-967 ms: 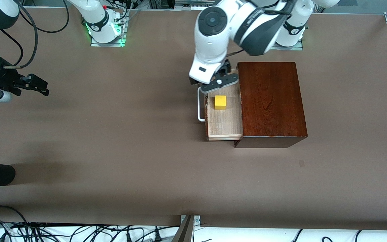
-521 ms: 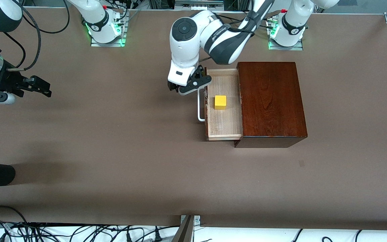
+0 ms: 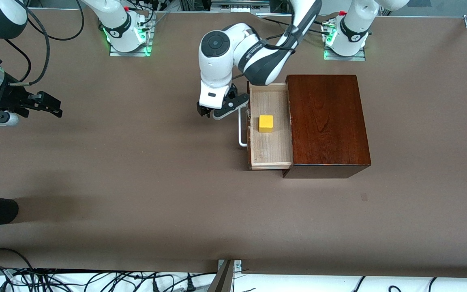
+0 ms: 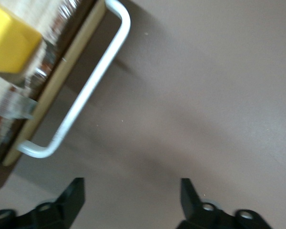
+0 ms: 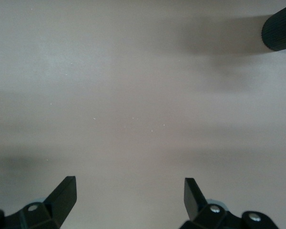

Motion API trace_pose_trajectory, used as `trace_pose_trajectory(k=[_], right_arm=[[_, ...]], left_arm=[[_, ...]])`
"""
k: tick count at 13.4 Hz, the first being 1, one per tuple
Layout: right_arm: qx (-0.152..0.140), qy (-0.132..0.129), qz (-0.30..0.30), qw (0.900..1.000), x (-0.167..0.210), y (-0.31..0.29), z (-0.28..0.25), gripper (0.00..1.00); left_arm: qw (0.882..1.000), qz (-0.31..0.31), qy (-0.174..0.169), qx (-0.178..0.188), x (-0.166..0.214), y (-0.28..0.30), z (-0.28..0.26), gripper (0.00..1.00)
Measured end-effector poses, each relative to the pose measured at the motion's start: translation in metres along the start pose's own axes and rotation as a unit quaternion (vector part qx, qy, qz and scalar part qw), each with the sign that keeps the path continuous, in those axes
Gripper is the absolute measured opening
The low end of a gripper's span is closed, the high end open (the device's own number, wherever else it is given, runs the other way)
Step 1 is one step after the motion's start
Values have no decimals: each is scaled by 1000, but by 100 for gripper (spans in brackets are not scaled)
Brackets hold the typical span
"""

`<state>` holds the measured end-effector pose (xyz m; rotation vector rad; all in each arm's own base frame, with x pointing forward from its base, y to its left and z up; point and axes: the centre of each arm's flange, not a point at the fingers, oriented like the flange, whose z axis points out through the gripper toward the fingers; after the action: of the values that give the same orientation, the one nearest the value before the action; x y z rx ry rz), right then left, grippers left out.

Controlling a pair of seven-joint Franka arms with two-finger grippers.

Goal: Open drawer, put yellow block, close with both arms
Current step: 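Push the drawer shut into the box with the left gripper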

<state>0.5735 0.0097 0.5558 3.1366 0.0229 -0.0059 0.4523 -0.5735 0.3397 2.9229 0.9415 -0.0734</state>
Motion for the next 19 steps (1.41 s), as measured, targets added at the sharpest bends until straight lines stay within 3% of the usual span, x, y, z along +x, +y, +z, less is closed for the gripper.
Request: trace_pose_trajectory(k=[6, 8, 14, 19], right_arm=[[0, 0, 0, 1000, 0, 0, 0, 100], [0, 3, 0, 1000, 1, 0, -1, 100], [0, 5, 0, 1000, 1, -1, -1, 100], [0, 5, -1, 1000, 1, -1, -1, 100]], left_arm=[[1000, -2, 4, 5, 6, 4, 21, 16], [1000, -11, 7, 10, 20, 2, 22, 1], [999, -33, 20, 39, 55, -8, 27, 1], [997, -33, 27, 56, 62, -12, 32, 1]])
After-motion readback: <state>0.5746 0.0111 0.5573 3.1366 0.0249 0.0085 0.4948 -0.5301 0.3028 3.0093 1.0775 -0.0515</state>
